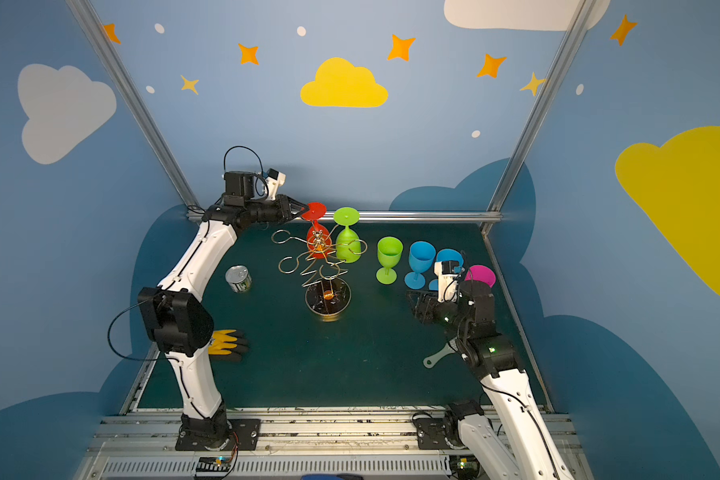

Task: Take the wine glass off the wine glass rack
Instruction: 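Close the left gripper on the foot of the hanging red glass, then pull the red glass off the rack hook with the left gripper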

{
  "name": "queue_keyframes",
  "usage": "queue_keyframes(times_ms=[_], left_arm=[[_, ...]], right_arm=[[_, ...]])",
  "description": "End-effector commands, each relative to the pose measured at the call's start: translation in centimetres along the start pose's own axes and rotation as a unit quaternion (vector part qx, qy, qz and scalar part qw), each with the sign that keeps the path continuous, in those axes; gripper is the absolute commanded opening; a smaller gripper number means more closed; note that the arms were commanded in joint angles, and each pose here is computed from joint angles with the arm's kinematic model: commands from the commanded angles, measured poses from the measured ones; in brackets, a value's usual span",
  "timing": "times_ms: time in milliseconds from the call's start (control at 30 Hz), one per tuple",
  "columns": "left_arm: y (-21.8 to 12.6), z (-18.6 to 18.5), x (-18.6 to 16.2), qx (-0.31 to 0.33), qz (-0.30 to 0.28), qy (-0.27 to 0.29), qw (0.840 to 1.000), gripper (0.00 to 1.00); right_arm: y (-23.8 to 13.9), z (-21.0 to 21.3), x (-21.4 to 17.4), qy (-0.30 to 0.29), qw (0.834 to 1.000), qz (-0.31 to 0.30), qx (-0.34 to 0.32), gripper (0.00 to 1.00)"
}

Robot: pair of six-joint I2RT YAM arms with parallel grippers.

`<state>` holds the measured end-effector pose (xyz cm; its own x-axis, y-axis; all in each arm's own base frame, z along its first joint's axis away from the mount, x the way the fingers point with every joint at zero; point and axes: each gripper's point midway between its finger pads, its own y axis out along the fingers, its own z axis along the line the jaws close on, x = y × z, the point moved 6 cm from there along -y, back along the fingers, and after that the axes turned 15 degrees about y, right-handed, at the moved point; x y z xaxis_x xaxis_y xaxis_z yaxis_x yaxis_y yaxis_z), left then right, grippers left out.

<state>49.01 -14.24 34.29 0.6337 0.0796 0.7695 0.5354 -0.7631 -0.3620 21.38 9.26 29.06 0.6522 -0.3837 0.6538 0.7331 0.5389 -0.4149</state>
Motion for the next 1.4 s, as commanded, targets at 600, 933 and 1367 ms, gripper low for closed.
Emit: queue_keyframes(times_ms=[600,933,1367], left_arm=[[-1.5,-0.1,1.4,-0.04,-0.035,-0.031,0.998,0.03],[-2.4,-0.7,1.9,-0.07,-0.056,-0.048,0.995,0.03],[-3.7,-1.7,2.4,-0.103,-0.086,-0.063,0.989,0.03]], right_arm=[[-1.0,0.6,0.4,-0.006,1.0,-0.013,0.001,0.58],[-1.1,0.8,0.6,-0.006,1.0,-0.016,0.004,0.58],[-1.6,1.3,0.9,-0.013,1.0,-0.019,0.006,0.58]])
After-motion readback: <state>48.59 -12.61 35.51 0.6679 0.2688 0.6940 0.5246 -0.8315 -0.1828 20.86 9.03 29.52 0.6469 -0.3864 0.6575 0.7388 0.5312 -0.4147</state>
